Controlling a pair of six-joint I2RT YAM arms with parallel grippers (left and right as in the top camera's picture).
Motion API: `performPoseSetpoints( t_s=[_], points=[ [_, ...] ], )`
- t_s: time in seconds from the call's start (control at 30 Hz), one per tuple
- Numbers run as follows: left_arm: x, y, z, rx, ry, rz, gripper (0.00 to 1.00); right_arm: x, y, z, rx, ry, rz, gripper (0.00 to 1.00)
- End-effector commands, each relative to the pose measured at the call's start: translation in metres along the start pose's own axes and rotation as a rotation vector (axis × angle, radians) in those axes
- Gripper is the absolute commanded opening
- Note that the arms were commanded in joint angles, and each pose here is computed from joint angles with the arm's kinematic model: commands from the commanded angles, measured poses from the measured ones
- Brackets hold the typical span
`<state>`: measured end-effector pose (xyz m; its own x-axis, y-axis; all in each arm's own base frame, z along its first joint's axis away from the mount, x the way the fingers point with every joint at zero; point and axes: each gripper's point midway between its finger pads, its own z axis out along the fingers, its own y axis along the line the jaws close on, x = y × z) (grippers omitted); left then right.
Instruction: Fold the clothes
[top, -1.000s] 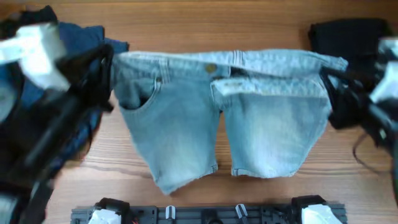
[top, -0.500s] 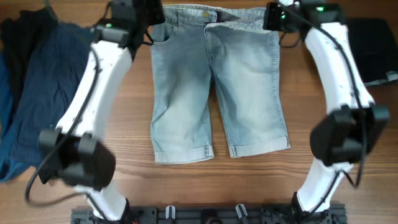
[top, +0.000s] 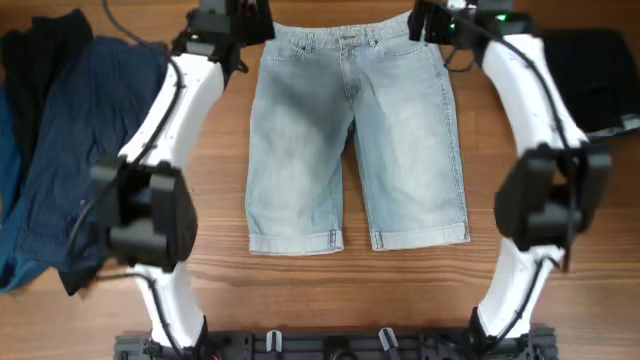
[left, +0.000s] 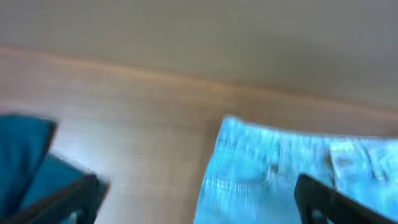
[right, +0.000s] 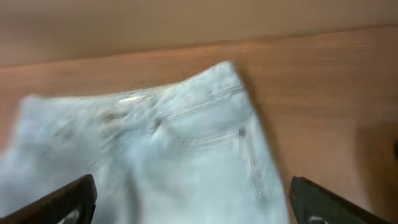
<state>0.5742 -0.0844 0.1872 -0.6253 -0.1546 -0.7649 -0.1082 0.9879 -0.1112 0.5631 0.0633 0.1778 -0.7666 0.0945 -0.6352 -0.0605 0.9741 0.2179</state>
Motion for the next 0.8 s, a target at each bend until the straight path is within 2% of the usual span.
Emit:
performPoseSetpoints(
  t_s=[0.0, 0.07, 0.13, 0.2, 0.23, 0.27, 0.3, 0.33, 0.37, 0.43, 0.53, 0.6, 0.77],
  points=[
    [-0.015, -0.005, -0.076, 0.075, 0.039, 0.021, 1.00, 0.009, 0.051, -0.062, -0.214, 0.067, -0.029, 1.00],
    [0.001, -0.006, -0.098, 0.109, 0.122, 0.027, 1.00, 0.045, 0.052, -0.061, -0.189, 0.210, 0.009, 1.00],
    [0.017, -0.002, -0.106, 0.098, 0.192, 0.033, 1.00, 0.088, 0.044, -0.060, -0.094, 0.371, 0.122, 0.96],
    [0.029, 0.002, -0.107, 0.083, 0.244, 0.038, 1.00, 0.130, 0.039, -0.063, 0.006, 0.515, 0.211, 0.84],
    [0.031, 0.003, -0.107, 0.080, 0.251, 0.039, 1.00, 0.142, 0.041, -0.061, 0.017, 0.549, 0.216, 0.71],
    [0.031, 0.003, -0.107, 0.081, 0.251, 0.039, 1.00, 0.152, 0.041, -0.059, 0.024, 0.575, 0.223, 0.43],
    [0.031, 0.002, -0.107, 0.081, 0.250, 0.038, 0.95, 0.163, 0.041, -0.053, 0.036, 0.597, 0.240, 0.06],
    [0.032, 0.002, -0.107, 0.081, 0.252, 0.039, 0.86, 0.177, 0.038, -0.047, 0.055, 0.622, 0.260, 0.04],
    [0.032, 0.003, -0.107, 0.080, 0.255, 0.039, 0.85, 0.193, 0.034, -0.040, 0.066, 0.647, 0.271, 0.05],
    [0.032, 0.003, -0.107, 0.079, 0.255, 0.039, 0.86, 0.232, 0.023, -0.027, 0.090, 0.707, 0.290, 0.04],
    [0.033, 0.003, -0.107, 0.080, 0.255, 0.039, 0.90, 0.262, 0.015, -0.008, 0.096, 0.707, 0.307, 0.04],
    [0.033, 0.003, -0.107, 0.080, 0.256, 0.039, 0.92, 0.269, 0.010, 0.002, 0.100, 0.679, 0.299, 0.04],
    [0.037, 0.002, -0.101, 0.077, 0.271, 0.042, 0.96, 0.275, -0.036, 0.014, 0.326, 0.585, 0.240, 0.04]
  ],
)
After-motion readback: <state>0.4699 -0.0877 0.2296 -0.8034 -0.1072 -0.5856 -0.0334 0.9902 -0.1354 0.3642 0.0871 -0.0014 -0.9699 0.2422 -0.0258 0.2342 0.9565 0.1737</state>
